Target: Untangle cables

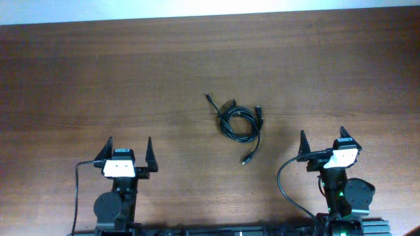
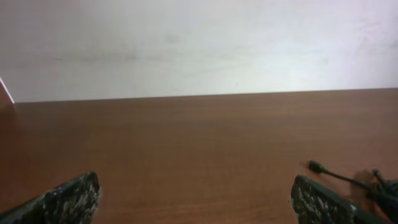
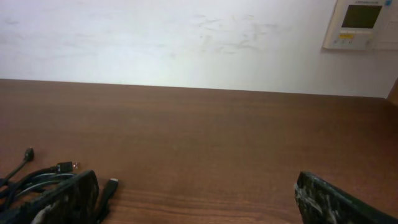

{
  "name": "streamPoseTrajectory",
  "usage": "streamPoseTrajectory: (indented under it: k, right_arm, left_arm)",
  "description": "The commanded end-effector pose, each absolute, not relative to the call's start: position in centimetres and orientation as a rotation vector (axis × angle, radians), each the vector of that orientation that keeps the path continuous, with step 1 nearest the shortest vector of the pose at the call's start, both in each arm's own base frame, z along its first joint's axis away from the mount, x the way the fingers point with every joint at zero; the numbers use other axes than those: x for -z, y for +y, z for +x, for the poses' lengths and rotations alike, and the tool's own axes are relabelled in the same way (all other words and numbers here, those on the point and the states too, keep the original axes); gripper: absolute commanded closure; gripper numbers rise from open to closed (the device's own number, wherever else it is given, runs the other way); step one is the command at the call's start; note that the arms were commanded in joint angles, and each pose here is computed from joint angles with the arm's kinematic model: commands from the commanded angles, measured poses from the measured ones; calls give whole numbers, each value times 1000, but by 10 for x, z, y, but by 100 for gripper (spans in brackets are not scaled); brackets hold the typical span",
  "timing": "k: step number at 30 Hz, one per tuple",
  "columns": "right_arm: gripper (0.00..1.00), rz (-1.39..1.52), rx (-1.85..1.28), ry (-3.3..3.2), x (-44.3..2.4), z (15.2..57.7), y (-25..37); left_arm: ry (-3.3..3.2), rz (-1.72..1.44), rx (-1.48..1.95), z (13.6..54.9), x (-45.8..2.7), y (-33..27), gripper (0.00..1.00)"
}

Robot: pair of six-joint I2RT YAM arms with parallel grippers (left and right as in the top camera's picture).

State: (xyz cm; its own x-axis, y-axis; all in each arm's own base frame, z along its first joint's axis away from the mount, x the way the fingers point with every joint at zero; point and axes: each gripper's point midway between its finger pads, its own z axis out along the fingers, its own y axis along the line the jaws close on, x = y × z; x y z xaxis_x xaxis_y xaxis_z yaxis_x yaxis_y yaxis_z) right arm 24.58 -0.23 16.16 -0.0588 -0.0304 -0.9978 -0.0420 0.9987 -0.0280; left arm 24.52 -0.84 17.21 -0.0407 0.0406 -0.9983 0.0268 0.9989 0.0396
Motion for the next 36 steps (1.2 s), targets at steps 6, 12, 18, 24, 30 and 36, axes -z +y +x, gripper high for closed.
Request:
streamPoseTrajectory:
  k: [6, 12, 18, 24, 30, 36]
  right_arm:
    - [1, -70, -14, 1633, -159, 246, 0]
    - [1, -70, -14, 1633, -159, 246, 0]
    - [1, -70, -14, 1633, -159, 246, 0]
    - [1, -70, -14, 1633, -159, 246, 0]
    - [1, -70, -14, 1633, -159, 246, 0]
    - [1, -70, -14, 1633, -159, 246, 0]
  left_arm:
    - [1548, 107, 36, 240, -200, -19, 2]
    - [1553, 106, 49, 237, -207, -20, 1]
    - [1620, 119, 103, 233, -224, -27, 1]
    - [1724, 140, 137, 242, -251, -33, 2]
    - [1879, 320, 404, 265, -264, -79, 1]
    - [2099, 393, 617, 295, -251, -110, 1]
